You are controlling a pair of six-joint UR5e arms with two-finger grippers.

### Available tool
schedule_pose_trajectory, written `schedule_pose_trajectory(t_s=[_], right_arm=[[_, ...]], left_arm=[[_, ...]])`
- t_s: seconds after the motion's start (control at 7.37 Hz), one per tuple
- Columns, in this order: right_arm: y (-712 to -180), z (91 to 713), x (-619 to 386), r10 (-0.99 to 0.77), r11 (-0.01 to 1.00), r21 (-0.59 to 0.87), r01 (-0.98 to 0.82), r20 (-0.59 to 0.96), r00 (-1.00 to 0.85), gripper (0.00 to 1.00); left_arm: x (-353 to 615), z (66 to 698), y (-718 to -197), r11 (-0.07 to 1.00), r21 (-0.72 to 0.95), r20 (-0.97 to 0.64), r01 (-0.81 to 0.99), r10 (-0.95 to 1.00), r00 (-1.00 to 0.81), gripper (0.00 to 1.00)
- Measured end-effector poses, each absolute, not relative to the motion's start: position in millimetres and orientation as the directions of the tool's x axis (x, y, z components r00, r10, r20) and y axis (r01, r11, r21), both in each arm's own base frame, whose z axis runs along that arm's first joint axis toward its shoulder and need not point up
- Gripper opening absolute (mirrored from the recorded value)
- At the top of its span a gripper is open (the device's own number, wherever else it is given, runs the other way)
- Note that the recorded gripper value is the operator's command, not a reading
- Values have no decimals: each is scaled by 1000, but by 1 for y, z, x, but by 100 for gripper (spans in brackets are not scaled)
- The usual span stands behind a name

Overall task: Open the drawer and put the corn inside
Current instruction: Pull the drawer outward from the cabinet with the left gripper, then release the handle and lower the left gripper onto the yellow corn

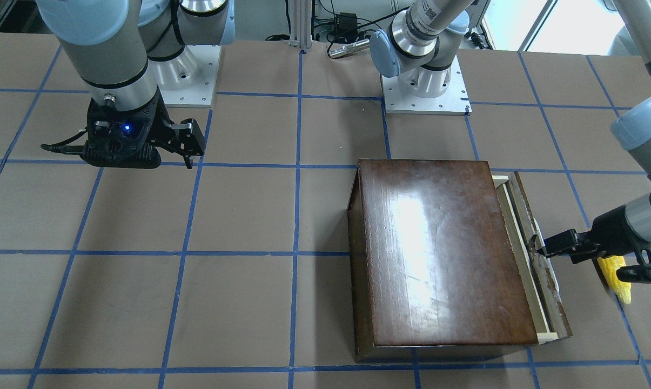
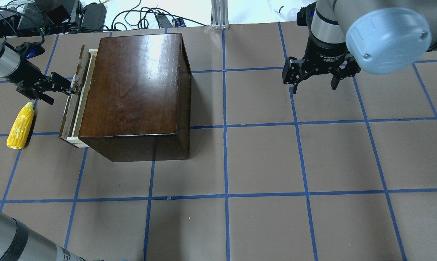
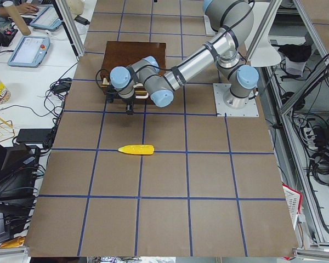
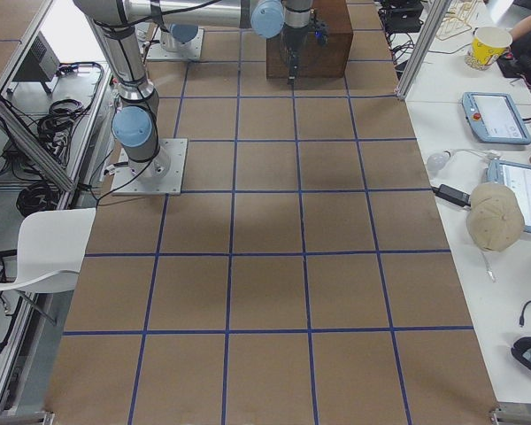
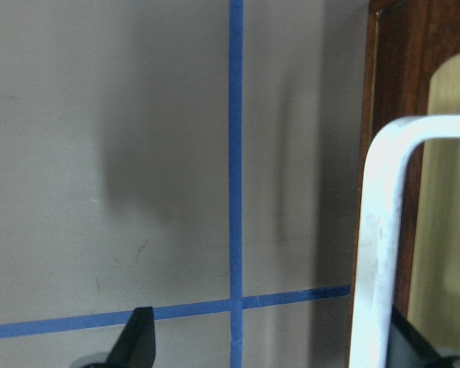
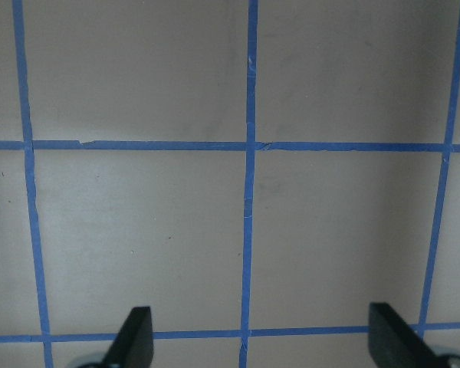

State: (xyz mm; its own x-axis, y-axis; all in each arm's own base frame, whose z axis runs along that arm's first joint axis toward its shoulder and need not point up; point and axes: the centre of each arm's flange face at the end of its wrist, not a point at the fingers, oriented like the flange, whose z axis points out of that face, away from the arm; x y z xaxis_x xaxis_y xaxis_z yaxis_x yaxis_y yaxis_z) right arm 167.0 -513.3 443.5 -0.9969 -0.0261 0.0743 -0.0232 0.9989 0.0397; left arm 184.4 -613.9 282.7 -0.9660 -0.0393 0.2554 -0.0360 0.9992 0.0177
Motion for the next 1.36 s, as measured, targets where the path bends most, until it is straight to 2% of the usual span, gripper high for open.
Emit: schedule_pose_trajectory(t_s=[1.36], right_arm=[[-513, 443, 167, -26, 999, 39, -23, 74, -997, 100]], left_arm=[[221, 296, -611, 998, -8, 231, -56, -53, -972, 100]])
